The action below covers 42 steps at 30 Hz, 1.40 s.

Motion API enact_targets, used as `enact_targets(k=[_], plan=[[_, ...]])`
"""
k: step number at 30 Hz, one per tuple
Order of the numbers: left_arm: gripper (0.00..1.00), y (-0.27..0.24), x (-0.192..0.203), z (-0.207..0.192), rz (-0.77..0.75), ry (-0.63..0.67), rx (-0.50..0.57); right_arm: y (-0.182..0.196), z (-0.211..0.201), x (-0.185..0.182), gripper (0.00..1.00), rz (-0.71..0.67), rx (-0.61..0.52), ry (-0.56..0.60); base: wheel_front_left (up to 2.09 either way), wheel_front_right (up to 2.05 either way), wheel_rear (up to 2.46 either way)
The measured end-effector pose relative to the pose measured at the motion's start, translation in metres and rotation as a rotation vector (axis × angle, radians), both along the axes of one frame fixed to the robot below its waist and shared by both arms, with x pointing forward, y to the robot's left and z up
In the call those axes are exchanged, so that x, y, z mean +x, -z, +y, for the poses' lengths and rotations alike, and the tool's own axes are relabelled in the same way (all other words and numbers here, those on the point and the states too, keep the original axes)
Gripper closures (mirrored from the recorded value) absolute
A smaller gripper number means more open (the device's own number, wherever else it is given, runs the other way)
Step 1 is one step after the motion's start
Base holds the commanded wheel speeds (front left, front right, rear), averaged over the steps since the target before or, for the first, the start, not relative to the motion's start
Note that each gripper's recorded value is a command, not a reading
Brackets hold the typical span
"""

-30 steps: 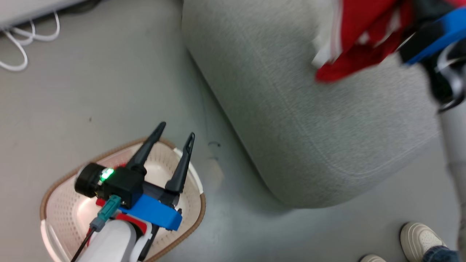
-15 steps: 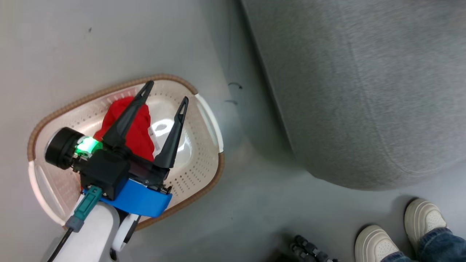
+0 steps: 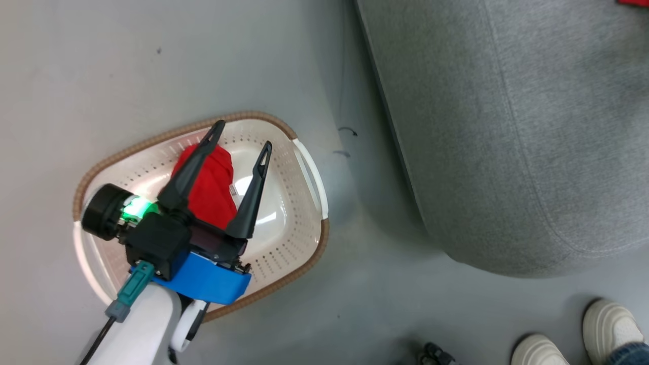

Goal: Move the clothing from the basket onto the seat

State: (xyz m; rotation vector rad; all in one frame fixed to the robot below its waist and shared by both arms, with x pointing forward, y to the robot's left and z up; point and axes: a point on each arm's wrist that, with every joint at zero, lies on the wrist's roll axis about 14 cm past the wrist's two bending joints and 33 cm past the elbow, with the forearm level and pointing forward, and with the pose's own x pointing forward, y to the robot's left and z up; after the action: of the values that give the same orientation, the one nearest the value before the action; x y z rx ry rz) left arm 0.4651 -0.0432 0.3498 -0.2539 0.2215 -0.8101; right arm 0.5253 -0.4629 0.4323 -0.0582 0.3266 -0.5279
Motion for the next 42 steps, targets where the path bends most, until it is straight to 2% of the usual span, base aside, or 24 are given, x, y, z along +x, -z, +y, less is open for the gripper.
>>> enact_targets(k=[11, 18, 30, 42], plan=[[0.00, -0.042, -0.018, 0.005, -0.016, -0.056, -0.015, -0.008, 0.025, -0.053, 0.00, 0.006, 0.041, -0.046, 0.00, 0.00, 0.00], [0.00, -0.067, -0.033, 0.023, -0.027, -0.131, 0.000, -0.015, 0.057, -0.083, 0.00, -0.070, 0.068, -0.114, 0.00, 0.00, 0.00], [0.00, -0.102, -0.062, 0.080, -0.064, -0.332, 0.019, -0.045, 0.145, -0.107, 0.00, -0.241, 0.051, -0.322, 0.00, 0.00, 0.00], [0.00, -0.112, -0.086, 0.154, -0.077, -0.570, 0.039, -0.066, 0.226, -0.137, 0.00, -0.290, 0.057, -0.461, 0.00, 0.00, 0.00]])
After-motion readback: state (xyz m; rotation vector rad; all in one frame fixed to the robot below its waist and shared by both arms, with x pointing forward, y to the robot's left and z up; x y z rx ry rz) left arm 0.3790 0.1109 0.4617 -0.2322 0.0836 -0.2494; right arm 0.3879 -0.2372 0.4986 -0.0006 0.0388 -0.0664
